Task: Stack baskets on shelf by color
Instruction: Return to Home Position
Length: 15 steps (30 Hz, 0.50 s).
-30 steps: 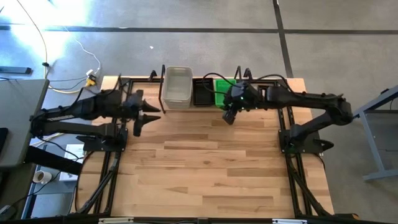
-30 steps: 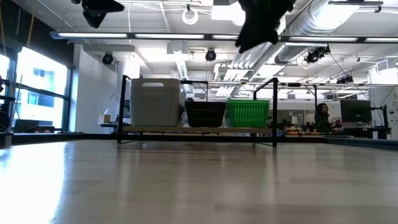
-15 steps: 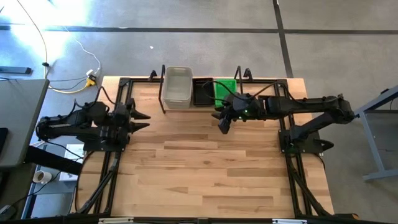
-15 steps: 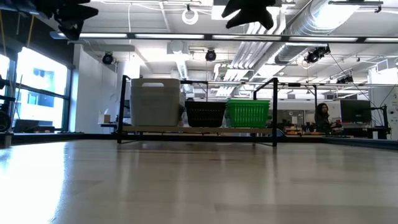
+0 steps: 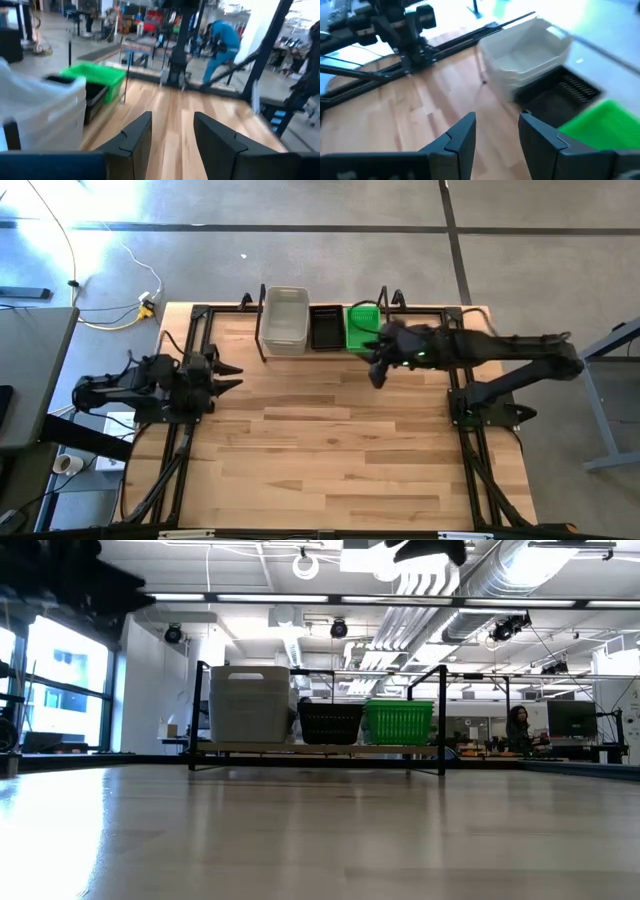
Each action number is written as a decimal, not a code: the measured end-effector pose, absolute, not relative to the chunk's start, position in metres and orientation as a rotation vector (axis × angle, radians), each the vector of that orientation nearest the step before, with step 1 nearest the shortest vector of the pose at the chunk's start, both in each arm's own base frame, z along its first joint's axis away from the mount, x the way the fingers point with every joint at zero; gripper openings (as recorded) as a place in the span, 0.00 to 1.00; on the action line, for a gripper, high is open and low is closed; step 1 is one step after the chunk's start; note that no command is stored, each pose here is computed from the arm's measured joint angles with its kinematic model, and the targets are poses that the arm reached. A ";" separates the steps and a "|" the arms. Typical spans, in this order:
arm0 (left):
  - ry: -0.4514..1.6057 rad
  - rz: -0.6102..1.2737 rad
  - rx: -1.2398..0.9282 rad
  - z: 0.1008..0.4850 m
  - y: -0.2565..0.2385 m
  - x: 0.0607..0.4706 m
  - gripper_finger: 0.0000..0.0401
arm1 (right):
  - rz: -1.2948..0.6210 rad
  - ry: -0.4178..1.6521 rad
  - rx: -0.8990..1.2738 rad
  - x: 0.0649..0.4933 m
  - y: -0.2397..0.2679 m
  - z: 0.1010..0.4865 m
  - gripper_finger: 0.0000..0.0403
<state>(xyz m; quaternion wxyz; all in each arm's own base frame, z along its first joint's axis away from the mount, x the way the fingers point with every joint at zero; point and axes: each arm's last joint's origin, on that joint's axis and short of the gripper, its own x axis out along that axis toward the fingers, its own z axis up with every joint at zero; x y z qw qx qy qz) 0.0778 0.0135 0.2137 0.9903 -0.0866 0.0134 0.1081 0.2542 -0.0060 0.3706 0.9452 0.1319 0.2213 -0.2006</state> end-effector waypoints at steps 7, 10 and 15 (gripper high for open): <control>0.018 0.259 -0.226 0.181 0.017 0.090 0.34 | -0.485 0.417 0.180 0.185 -0.010 0.398 0.33; 0.016 0.268 -0.287 0.172 0.018 0.093 0.34 | -0.491 0.387 0.155 0.152 -0.010 0.408 0.33; 0.025 0.279 -0.327 0.169 0.019 0.096 0.34 | -0.491 0.299 0.098 0.109 -0.009 0.401 0.33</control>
